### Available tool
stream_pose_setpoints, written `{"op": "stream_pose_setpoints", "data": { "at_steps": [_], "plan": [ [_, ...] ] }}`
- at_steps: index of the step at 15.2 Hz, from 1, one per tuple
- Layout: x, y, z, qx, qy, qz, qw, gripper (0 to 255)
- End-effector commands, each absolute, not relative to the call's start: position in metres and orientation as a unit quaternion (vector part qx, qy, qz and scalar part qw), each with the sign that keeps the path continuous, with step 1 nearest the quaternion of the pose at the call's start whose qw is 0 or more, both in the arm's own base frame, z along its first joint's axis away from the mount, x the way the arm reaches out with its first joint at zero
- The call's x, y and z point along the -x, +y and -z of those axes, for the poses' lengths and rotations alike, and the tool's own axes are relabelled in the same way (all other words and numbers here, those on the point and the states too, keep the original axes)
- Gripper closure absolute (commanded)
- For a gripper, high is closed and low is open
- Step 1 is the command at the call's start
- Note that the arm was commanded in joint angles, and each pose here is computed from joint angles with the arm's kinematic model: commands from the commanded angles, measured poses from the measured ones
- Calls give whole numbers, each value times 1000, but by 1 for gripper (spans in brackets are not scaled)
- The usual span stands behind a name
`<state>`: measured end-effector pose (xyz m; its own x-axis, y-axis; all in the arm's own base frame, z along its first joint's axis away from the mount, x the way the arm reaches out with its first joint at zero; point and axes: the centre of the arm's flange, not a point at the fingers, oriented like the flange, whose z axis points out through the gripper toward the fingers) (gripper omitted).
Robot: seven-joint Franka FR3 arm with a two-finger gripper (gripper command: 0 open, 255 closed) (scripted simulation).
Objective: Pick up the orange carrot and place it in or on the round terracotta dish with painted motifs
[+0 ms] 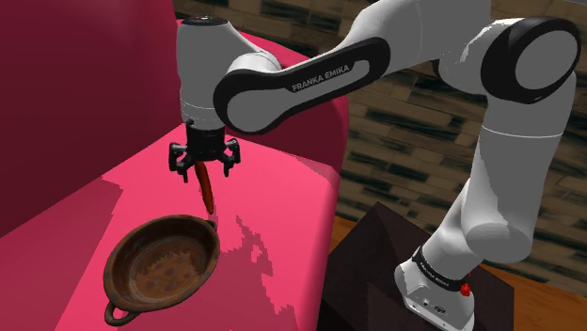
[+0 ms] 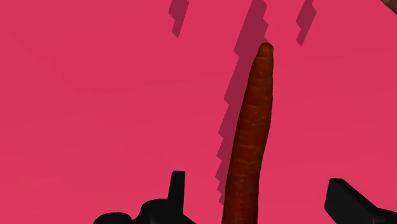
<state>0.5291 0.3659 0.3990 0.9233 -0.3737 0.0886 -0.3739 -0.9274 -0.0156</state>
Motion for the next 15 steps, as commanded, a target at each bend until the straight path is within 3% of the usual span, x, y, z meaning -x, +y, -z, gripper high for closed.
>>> {"op": "stream_pose_setpoints", "data": {
  "at_steps": [1, 6, 14, 15],
  "plan": [
    [-533, 368, -390, -980, -192, -46, 1, 0],
    [-535, 368, -360, -980, -192, -46, 1, 0],
    [-535, 368, -360, -980, -192, -46, 1, 0],
    [-535, 368, -360, -980, -192, -46, 1, 255]
  ]
}}
